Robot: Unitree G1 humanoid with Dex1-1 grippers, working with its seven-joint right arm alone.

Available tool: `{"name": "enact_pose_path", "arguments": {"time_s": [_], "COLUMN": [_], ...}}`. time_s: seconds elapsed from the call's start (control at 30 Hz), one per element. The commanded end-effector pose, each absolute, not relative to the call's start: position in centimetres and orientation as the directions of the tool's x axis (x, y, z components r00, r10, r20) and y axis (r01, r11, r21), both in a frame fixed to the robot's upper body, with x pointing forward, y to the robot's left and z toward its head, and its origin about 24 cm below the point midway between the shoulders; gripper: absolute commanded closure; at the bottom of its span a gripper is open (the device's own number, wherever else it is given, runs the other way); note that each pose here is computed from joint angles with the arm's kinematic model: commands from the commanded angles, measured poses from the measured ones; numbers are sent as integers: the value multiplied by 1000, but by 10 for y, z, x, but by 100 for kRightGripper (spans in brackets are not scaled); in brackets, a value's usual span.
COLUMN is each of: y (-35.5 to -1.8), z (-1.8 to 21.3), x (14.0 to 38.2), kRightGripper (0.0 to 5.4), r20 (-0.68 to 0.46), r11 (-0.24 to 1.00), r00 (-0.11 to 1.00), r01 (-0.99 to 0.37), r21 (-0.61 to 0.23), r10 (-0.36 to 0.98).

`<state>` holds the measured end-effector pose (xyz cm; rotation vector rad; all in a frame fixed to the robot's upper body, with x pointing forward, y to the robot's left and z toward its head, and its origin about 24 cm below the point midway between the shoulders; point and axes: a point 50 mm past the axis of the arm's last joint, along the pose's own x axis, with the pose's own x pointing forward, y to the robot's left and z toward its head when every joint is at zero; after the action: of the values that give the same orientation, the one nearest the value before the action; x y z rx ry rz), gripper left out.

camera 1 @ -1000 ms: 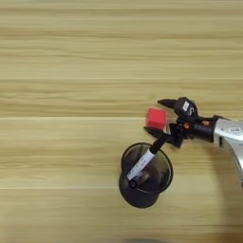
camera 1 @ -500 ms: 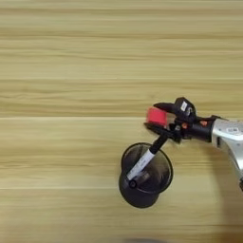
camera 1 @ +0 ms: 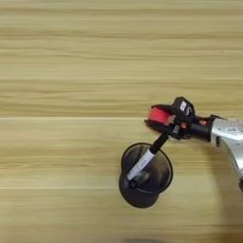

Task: Move the objects on the table

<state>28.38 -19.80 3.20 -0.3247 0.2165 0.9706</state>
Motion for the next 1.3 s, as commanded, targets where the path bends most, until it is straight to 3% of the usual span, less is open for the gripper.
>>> {"name": "enact_pose_path", "arguments": {"time_s": [0.03, 0.23, 0.4, 0.67, 0.73, 0.87, 1.3], "y": [-196, -196, -189, -139, -125, -99, -93], "z": [62, 64, 81, 106, 100, 67, 48], "x": [298, 299, 302, 287, 282, 275, 276], "kRightGripper": [311, 311, 311, 311, 311, 311, 312], "r20": [-248, -240, -173, -66, -76, -149, -206], "r11": [514, 517, 518, 401, 359, 276, 254], "r00": [579, 581, 584, 444, 397, 309, 294], "r01": [-811, -808, -796, -857, -885, -939, -946], "r21": [-280, -283, -314, -323, -298, -205, -201], "r10": [777, 778, 793, 894, 915, 939, 933]}}
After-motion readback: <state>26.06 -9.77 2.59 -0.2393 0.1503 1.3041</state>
